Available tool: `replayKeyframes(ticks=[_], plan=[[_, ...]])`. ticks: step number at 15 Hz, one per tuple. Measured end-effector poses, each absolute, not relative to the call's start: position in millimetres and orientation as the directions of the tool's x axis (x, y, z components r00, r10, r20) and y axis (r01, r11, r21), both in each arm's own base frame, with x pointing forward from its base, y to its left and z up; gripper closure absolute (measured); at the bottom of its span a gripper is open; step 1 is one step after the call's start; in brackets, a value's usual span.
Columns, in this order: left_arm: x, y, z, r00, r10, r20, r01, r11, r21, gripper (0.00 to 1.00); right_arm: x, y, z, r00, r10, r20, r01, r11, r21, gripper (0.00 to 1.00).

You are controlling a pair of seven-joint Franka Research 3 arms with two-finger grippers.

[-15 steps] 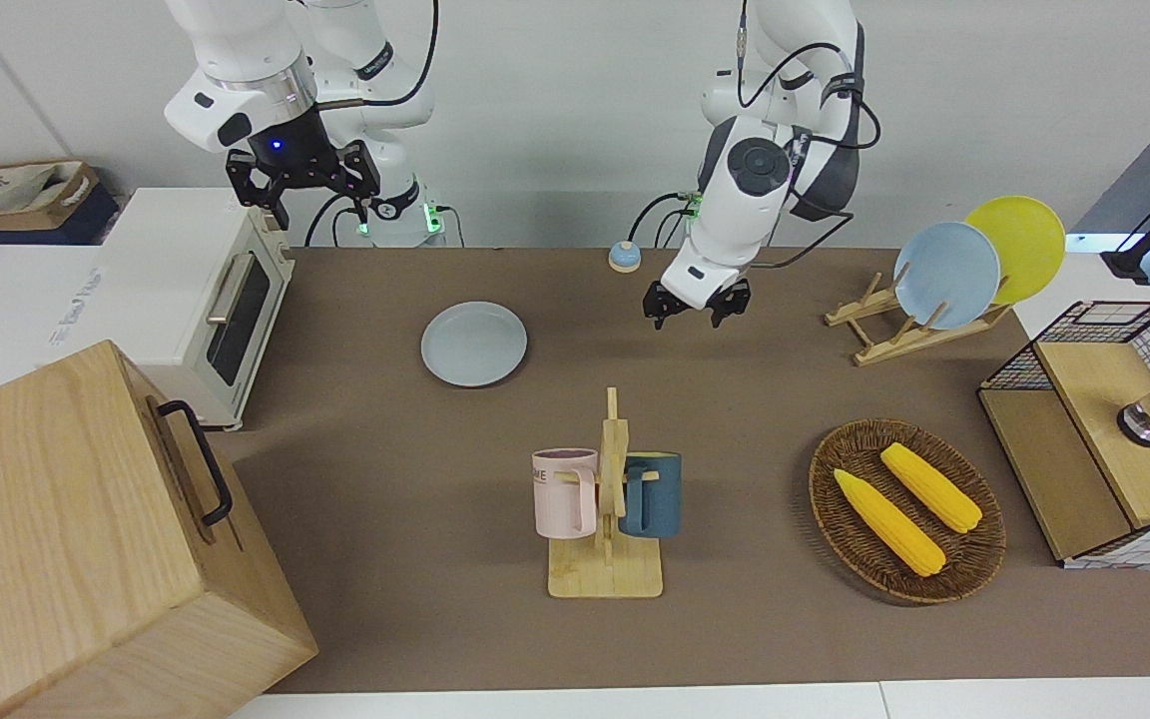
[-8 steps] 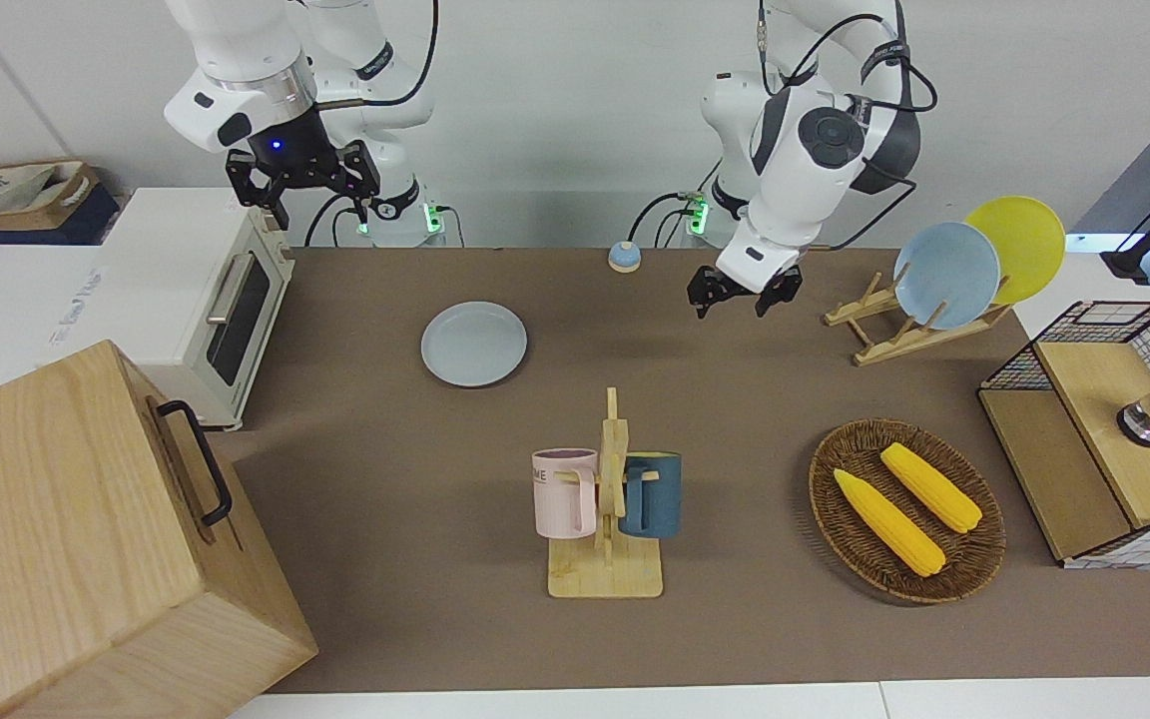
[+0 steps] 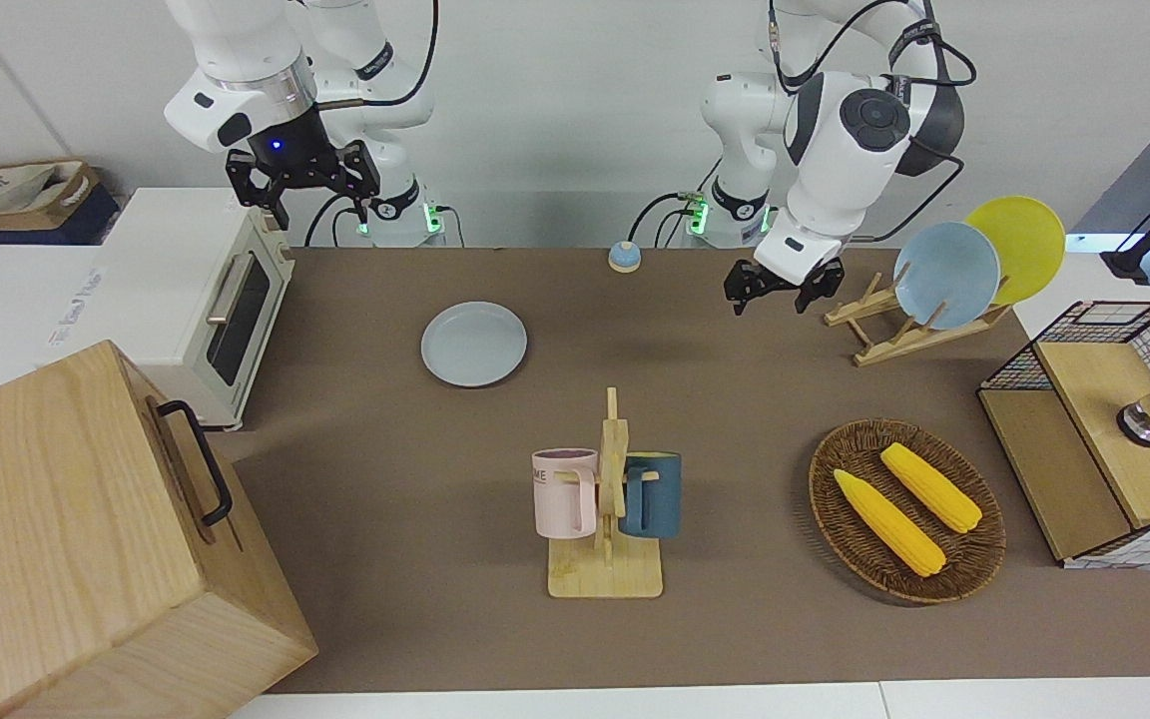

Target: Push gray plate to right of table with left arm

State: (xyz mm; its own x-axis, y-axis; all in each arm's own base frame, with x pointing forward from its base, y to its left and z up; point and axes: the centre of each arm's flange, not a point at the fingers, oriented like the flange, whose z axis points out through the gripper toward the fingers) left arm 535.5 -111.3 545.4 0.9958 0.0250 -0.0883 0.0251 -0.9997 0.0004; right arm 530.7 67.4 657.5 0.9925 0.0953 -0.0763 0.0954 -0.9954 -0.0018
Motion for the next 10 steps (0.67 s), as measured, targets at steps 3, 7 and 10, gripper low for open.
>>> replayKeyframes(ticks=[3,7,10], plan=[[538,-92,573,0.996,0.007,-0.085,0.007,-1.0,0.006,0.0,531,67,657,0.993,0.095,-0.076,0.095,-0.995,-0.002,0.01],[540,-50,603,0.996,-0.048,-0.072,-0.047,-0.999,0.019,0.0,531,67,657,0.993,0.095,-0.076,0.095,-0.995,-0.002,0.01],[540,-32,624,0.994,-0.099,-0.049,-0.098,-0.995,0.024,0.0,531,67,657,0.993,0.095,-0.076,0.095,-0.995,-0.002,0.01]])
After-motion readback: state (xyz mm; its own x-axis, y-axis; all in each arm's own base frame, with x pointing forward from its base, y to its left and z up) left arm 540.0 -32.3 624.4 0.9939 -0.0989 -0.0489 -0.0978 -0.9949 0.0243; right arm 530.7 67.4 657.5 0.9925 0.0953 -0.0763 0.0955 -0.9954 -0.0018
